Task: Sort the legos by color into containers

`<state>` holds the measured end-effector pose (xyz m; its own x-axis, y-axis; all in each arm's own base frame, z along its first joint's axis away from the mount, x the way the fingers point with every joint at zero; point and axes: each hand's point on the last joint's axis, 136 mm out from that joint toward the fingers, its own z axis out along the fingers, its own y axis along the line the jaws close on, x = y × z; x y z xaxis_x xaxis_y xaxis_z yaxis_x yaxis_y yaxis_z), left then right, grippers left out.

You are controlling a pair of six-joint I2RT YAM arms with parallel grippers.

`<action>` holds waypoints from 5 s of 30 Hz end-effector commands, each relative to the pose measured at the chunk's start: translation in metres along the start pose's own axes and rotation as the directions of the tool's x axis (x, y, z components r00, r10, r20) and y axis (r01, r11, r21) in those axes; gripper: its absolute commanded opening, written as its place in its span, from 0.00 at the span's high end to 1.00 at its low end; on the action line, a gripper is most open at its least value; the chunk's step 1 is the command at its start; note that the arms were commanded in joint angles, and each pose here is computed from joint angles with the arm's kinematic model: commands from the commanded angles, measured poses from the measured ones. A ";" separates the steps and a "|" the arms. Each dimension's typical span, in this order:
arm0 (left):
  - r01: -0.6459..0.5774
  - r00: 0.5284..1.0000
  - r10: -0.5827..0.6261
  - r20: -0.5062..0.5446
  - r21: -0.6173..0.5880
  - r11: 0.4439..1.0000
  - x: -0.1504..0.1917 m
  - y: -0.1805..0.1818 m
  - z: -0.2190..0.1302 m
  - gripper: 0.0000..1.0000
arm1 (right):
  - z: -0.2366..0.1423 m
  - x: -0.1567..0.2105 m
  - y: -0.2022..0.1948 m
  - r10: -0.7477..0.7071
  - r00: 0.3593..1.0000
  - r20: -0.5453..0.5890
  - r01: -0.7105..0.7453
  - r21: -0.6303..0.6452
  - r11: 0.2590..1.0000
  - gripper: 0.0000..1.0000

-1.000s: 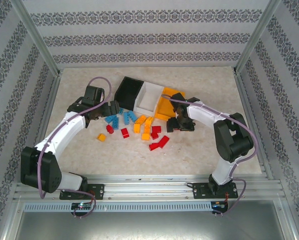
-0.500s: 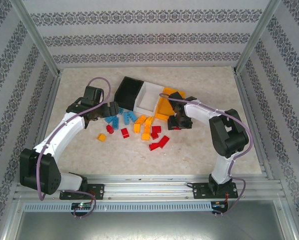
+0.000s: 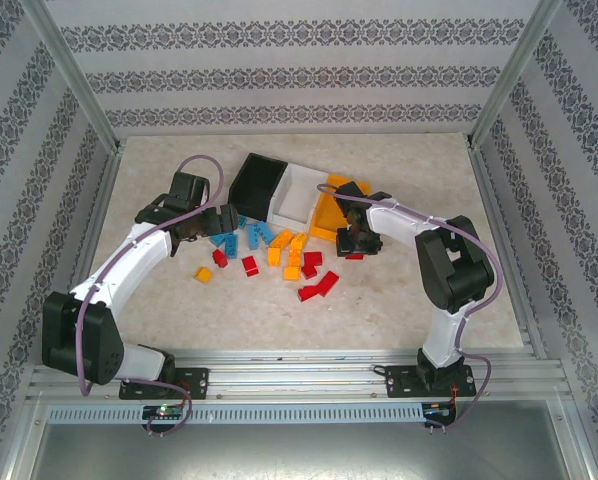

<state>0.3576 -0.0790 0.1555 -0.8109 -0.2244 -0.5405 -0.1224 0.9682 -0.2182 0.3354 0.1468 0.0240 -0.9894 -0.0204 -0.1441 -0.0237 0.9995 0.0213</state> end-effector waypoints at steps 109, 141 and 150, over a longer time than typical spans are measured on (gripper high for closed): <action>0.182 0.962 -0.149 -0.227 0.132 0.974 0.047 -0.016 -0.001 0.00 | -0.089 0.058 0.052 0.714 0.672 -0.197 -0.740 -0.165 0.652 0.26; 0.067 0.969 -0.023 -0.244 0.175 0.982 0.093 -0.012 -0.020 0.00 | -0.004 0.087 0.070 0.774 0.607 -0.178 -0.765 0.130 0.630 0.38; 0.064 0.968 -0.018 -0.252 0.172 0.983 0.095 -0.011 -0.013 0.00 | 0.007 0.098 0.068 0.784 0.586 -0.204 -0.775 0.143 0.616 0.53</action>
<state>0.2755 -0.1075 0.1203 -0.9198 -0.2358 -0.3138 -0.0999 0.9137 -0.3938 0.2500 0.2192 0.0119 -0.6377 0.7605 0.1220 0.7677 0.6406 0.0195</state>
